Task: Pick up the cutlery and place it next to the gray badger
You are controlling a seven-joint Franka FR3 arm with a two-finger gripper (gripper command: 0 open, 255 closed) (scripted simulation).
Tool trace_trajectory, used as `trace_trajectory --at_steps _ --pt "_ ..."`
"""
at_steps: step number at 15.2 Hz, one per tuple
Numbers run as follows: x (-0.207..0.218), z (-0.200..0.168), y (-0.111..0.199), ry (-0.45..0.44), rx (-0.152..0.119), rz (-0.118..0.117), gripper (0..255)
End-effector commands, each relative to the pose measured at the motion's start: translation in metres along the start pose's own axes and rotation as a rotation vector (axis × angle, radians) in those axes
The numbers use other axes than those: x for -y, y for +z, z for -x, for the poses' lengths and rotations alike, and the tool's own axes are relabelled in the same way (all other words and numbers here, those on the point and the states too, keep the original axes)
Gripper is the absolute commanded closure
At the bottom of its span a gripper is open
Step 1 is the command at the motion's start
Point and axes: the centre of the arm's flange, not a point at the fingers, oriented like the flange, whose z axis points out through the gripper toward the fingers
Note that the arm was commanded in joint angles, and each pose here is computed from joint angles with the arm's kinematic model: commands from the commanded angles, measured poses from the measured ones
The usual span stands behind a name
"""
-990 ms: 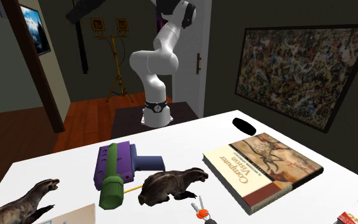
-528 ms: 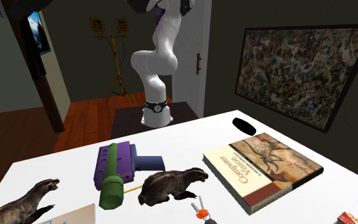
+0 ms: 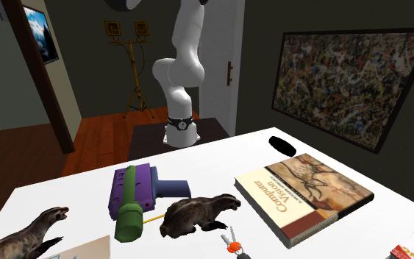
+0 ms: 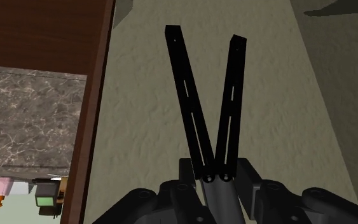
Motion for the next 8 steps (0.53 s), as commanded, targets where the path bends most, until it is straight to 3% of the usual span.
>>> trace_trajectory --at_steps 1,6,8 --pt "0.001 -0.017 0.021 0.0 -0.001 0.0 255" --pt "0.003 -0.055 0.07 0.0 -0.001 0.0 255" --pt "0.003 -0.047 0.076 0.0 -0.001 0.0 255"
